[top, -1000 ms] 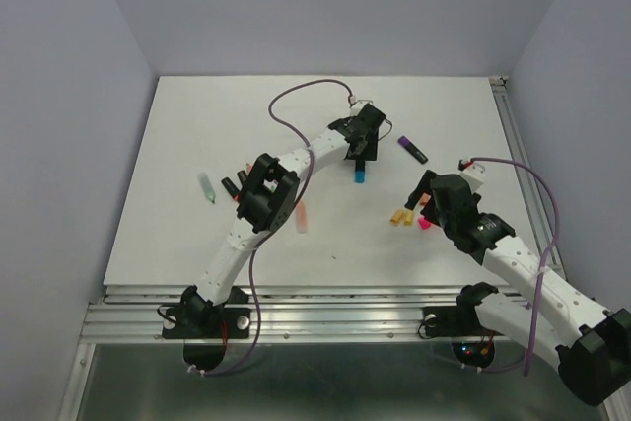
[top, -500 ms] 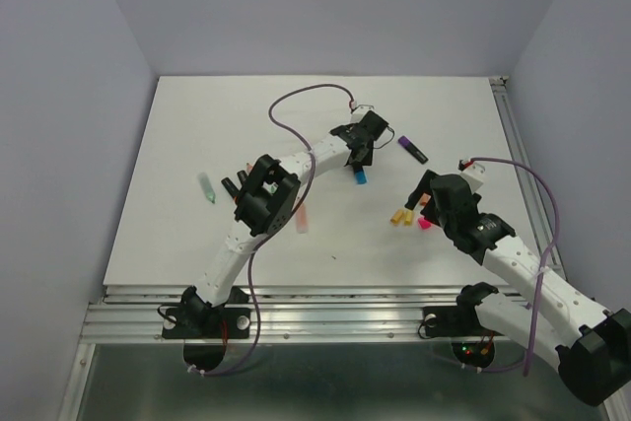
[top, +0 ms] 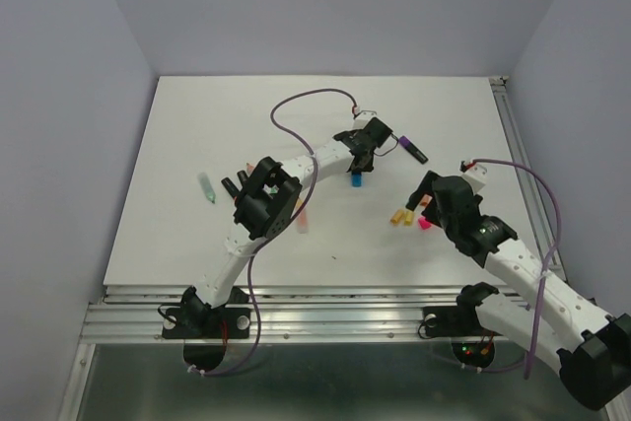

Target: Open the pen caps

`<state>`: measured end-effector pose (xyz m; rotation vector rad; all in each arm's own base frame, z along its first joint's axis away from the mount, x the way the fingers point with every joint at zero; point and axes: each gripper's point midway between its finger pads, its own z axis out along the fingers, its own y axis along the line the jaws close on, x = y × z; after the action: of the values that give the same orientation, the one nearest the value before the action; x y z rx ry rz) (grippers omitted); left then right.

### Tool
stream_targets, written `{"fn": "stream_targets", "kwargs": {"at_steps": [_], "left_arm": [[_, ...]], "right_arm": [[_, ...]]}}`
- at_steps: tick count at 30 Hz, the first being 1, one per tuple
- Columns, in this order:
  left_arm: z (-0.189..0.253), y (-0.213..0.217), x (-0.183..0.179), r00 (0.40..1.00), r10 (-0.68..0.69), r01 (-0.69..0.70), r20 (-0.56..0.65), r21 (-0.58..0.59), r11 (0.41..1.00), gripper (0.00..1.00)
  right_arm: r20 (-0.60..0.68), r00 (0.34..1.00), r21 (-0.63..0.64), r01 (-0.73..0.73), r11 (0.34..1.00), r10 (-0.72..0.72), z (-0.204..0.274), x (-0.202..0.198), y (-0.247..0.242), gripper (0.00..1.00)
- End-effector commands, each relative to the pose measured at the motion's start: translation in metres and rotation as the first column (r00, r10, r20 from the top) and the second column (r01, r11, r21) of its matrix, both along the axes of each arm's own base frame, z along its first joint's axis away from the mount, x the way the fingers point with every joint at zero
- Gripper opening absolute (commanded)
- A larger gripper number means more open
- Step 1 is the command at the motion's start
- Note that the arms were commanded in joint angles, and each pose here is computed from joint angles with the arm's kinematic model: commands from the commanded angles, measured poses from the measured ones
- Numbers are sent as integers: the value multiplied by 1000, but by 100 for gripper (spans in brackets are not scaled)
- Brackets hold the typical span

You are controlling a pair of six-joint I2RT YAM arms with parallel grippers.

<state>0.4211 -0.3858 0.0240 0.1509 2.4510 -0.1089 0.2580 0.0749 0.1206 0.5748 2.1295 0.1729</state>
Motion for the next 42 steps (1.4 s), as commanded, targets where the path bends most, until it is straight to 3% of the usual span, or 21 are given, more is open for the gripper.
{"fn": "stream_targets", "kwargs": {"at_steps": [1, 2, 6, 10, 12, 14, 17, 18, 21, 27, 30, 34, 38, 42], "left_arm": [[-58, 20, -48, 977, -24, 49, -211, 116, 992, 17], [-58, 22, -48, 976, -20, 49, -217, 127, 991, 0], [-35, 26, -38, 990, 13, 4, -141, 122, 993, 0], [29, 25, -31, 999, 45, -45, 14, -30, 999, 0], [89, 24, -24, 985, 108, -83, 133, -177, 981, 0], [103, 35, -32, 971, 185, -140, 154, -263, 954, 0], [137, 52, -48, 946, 263, -171, 192, -393, 903, 0], [161, 59, -55, 935, 286, -167, 212, -448, 878, 0], [163, 81, -79, 910, 369, -231, 190, -507, 830, 0], [171, 95, -111, 870, 484, -329, 96, -619, 713, 0], [173, 98, -123, 854, 511, -353, 94, -616, 704, 0], [180, 104, -131, 824, 558, -397, 94, -608, 687, 0], [177, 103, -137, 822, 563, -410, 78, -604, 683, 0], [173, 97, -139, 830, 554, -413, 57, -604, 681, 0]], "right_arm": [[46, 999, 9, 21, 1000, -21, 5, 4, -4, 100], [53, 998, 13, 19, 1000, -19, 7, 4, -4, 100], [68, 997, 9, -24, 1000, 23, 12, 2, 0, 100], [122, 986, 32, -119, 992, 114, 22, 1, 13, 100], [175, 961, 65, -228, 971, 214, 33, -1, 30, 100], [246, 920, 91, -336, 937, 306, 47, -1, 49, 100], [314, 778, 147, -607, 781, 545, 62, -19, 98, 100], [336, 685, 177, -720, 671, 647, 67, -36, 120, 100], [374, 581, 221, -813, 539, 723, 73, -45, 149, 100], [416, 528, 182, -846, 502, 740, 87, -40, 185, 100], [422, 525, 197, -849, 491, 739, 91, -34, 204, 100], [439, 583, 215, -807, 550, 684, 97, -16, 210, 100], [463, 572, 231, -815, 531, 677, 103, -13, 219, 100], [452, 587, 259, -807, 531, 671, 103, -6, 226, 89]]}}
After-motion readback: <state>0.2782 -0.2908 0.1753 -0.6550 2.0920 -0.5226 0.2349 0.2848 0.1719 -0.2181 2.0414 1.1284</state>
